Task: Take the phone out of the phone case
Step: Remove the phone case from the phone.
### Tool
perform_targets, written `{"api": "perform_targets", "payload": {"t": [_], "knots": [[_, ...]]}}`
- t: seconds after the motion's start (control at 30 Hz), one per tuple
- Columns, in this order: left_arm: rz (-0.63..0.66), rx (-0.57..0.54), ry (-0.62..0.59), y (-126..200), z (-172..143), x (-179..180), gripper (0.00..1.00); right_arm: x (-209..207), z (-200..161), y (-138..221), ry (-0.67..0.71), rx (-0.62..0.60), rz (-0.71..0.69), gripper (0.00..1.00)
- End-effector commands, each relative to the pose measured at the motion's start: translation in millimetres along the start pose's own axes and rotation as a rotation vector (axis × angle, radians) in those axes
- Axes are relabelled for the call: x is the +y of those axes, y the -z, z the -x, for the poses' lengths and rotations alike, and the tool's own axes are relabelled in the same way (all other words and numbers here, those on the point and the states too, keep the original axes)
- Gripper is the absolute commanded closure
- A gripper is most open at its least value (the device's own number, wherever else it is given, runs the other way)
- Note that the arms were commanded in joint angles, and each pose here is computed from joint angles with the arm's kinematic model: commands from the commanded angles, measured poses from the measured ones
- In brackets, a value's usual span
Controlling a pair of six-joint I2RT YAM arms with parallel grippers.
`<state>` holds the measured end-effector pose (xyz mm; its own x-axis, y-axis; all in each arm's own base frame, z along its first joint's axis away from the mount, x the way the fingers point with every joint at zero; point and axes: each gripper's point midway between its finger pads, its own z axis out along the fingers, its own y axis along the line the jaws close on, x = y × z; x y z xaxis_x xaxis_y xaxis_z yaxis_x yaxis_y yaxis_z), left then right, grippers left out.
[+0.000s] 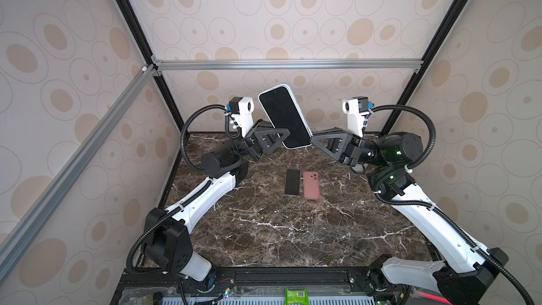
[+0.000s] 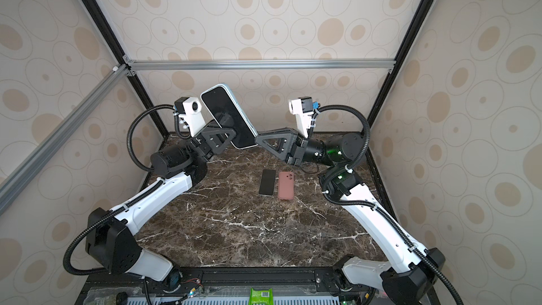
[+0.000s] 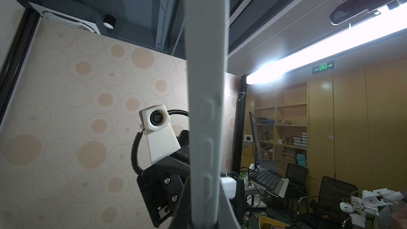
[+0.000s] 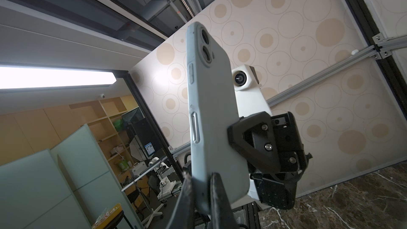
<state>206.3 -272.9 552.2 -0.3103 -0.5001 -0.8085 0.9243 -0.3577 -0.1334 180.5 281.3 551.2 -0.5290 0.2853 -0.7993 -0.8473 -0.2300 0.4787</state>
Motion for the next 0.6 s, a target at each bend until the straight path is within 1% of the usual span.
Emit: {"api": "perform_targets", "payload": {"t": [0.0,0.43,0.57], "knots": [[0.008,0.152,0.042,-1,-39,21,1.0,7,-10,-14,-0.121,0.005,0.063,1.0],[0.014,0.157,0.001,-4,-35,18,1.0,-10,-34,-25,-0.303,0.02,0.052,1.0],[0.017,0.156,-0.006,-4,-34,19,1.0,-13,-38,-25,-0.326,0.019,0.036,1.0]]}}
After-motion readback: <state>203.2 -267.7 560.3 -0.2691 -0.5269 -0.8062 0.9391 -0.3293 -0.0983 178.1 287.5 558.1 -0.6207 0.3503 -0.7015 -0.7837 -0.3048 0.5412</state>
